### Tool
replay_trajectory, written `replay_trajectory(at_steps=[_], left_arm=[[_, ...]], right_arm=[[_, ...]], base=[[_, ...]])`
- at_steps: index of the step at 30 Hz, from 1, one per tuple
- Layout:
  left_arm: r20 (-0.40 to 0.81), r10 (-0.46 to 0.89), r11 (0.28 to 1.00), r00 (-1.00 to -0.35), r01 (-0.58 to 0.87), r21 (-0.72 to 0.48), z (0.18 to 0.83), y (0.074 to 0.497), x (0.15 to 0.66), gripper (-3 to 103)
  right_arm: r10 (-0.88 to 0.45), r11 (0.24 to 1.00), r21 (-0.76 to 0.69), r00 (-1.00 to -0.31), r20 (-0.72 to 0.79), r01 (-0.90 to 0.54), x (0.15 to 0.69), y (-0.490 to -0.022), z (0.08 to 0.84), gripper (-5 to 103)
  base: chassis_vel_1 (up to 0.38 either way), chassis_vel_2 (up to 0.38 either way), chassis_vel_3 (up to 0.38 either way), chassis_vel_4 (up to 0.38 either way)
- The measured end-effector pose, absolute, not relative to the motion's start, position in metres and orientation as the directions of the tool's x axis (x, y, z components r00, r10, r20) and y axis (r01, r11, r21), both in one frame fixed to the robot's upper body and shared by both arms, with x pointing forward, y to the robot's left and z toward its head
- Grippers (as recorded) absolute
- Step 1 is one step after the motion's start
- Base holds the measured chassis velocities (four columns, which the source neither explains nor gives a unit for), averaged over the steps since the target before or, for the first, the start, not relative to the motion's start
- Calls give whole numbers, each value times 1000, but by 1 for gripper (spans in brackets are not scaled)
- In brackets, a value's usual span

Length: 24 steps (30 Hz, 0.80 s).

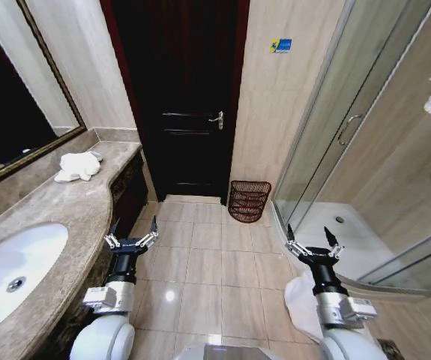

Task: Discard the used towel into the hamper.

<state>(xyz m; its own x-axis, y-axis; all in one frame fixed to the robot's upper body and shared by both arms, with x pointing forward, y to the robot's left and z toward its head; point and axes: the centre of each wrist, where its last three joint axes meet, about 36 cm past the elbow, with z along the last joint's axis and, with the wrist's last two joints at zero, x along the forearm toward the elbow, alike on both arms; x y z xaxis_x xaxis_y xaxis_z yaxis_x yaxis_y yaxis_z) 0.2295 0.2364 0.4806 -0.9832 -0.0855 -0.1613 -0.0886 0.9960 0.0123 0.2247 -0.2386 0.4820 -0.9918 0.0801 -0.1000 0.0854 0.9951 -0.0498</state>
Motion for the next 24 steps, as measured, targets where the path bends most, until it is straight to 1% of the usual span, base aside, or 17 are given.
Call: replay_trajectory(at_steps=[4, 6, 7, 8, 9, 11, 12, 13, 15, 20, 24], left_arm=[[-162, -85, 996, -983, -88, 12, 481, 237, 230, 100], [-153, -86, 996, -985, -89, 14, 480, 244, 232, 100], [-153, -86, 996, -985, -89, 14, 480, 244, 232, 100], [-141, -89, 996, -986, -92, 17, 479, 254, 234, 100], [-126, -95, 995, -988, -98, 18, 478, 267, 238, 100], [-107, -105, 994, -989, -108, 22, 479, 286, 244, 100], [-107, -105, 994, -989, -108, 22, 479, 286, 244, 100], [-91, -117, 993, -989, -119, 24, 482, 303, 249, 100], [-81, -129, 991, -988, -131, 25, 486, 321, 255, 100], [-92, -83, 996, -992, -84, 10, 506, 319, 250, 100], [-95, -57, 998, -994, -60, 25, 503, 311, 255, 100]], right_arm=[[82, 995, -51, -992, -97, 87, 226, -240, 481, 100], [102, 993, -62, -994, -48, 105, 236, -255, 471, 100], [102, 993, -62, -994, -48, 105, 236, -255, 471, 100], [126, 990, -64, -992, -5, 126, 246, -271, 462, 100], [133, 989, -58, -991, 7, 133, 253, -279, 461, 100], [101, 994, -31, -995, 17, 100, 254, -280, 470, 100], [101, 994, -31, -995, 17, 100, 254, -280, 470, 100], [82, 997, -13, -997, 15, 82, 251, -279, 478, 100], [72, 997, -14, -997, 1, 72, 248, -279, 487, 100], [61, 998, -19, -998, -24, 62, 245, -276, 497, 100], [53, 998, -28, -998, -41, 54, 246, -276, 501, 100]], base=[[0, 0, 0, 0], [0, 0, 0, 0], [0, 0, 0, 0], [0, 0, 0, 0], [0, 0, 0, 0], [0, 0, 0, 0], [0, 0, 0, 0], [0, 0, 0, 0], [0, 0, 0, 0], [0, 0, 0, 0], [0, 0, 0, 0]])
